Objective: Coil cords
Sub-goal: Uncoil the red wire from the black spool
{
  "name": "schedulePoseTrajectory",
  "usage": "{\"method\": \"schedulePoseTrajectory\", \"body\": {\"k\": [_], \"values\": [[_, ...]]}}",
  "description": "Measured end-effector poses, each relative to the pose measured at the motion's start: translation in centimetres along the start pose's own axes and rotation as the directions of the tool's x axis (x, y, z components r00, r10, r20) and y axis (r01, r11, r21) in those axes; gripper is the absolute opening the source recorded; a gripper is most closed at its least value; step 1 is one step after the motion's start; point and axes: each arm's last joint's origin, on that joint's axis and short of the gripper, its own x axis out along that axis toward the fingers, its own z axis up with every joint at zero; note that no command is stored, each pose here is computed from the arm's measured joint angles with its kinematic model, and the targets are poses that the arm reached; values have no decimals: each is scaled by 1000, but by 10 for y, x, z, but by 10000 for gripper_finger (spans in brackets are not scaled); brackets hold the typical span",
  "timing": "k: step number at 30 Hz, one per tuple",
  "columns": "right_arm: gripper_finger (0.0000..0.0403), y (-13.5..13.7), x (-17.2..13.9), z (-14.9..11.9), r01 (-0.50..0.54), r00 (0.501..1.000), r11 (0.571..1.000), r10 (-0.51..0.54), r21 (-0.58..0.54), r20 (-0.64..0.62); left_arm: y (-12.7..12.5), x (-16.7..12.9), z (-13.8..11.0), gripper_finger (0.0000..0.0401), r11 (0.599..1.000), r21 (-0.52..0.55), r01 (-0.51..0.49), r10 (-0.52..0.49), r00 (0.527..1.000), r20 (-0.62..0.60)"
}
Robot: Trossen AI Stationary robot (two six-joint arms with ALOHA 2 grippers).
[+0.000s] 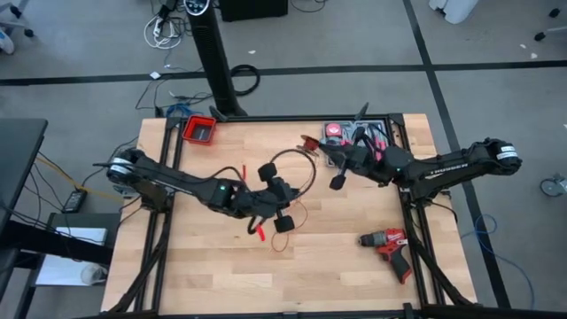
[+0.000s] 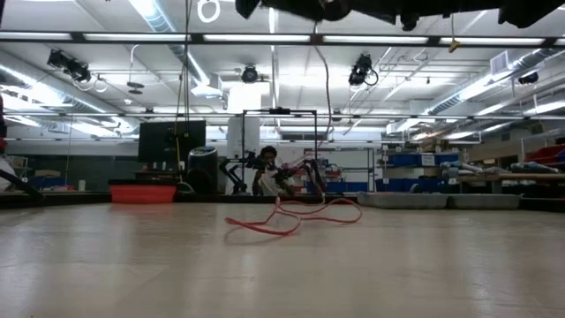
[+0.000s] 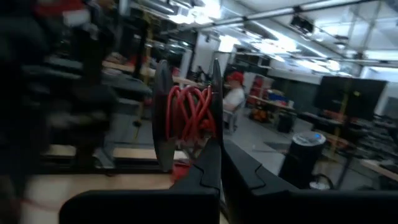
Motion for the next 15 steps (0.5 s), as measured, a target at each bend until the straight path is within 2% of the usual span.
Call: {"method": "schedulePoseTrajectory", "body": {"k": [4, 7, 12, 15], "values": [[0, 6, -3, 3, -43, 999, 999, 43, 0, 20, 5, 18, -8, 0, 996, 38, -80, 82, 996, -36], [0, 10, -5, 1, -70, 997, 997, 70, -45, -8, 12, 22, -16, 0, 989, 81, -125, 133, 985, -108], [0, 14, -11, -5, -139, 987, 978, 125, -156, -99, 24, 5, -27, 0, 967, 137, -216, 242, 946, -217], [0, 13, -15, -7, -166, 980, 964, 136, -207, -148, 28, -12, -27, 0, 964, 139, -225, 254, 937, -240]]}}
